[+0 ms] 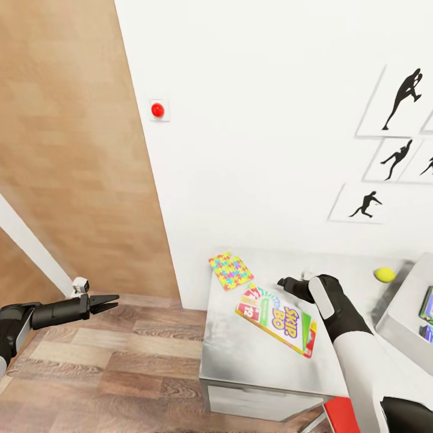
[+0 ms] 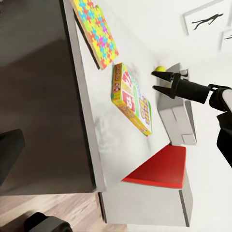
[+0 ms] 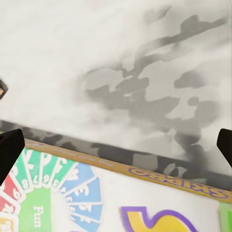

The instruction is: Put all the toys in the child's room - the three board games (two on the bed and one on the table), the two jigsaw puzzles on the table, and the tennis ball on the table - inside the toy box on the table in the child's room.

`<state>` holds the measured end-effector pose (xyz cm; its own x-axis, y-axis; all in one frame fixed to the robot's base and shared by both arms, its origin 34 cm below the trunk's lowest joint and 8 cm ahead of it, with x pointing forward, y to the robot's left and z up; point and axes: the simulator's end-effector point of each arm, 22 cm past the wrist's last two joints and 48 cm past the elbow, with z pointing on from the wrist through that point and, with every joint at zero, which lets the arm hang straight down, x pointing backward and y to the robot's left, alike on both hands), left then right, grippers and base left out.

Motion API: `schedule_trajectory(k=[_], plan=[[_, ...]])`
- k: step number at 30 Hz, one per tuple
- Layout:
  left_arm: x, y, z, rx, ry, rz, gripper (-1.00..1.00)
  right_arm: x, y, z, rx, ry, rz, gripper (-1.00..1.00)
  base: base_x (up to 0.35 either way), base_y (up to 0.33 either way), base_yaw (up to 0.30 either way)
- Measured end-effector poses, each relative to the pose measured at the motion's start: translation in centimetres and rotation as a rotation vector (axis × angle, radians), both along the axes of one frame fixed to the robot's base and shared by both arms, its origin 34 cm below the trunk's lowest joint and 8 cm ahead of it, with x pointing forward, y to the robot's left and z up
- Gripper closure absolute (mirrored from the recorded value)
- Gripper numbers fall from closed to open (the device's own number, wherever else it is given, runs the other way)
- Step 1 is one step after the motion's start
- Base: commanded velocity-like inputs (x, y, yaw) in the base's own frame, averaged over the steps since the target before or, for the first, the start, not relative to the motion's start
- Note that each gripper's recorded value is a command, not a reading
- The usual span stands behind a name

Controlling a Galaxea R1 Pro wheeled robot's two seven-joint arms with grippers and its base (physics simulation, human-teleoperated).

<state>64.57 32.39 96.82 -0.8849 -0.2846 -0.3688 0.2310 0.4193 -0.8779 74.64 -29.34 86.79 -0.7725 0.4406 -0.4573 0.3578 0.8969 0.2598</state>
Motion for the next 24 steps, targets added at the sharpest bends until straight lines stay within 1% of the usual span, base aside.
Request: schedule_trajectory(k=[24], plan=[[-0.2,0.0,-2.1,0.0,0.039,0.0,-1.0,-0.4,-0.2,-2.4,-0.001,0.033,-0.01,-1.0,0.0,0.0,0.0]])
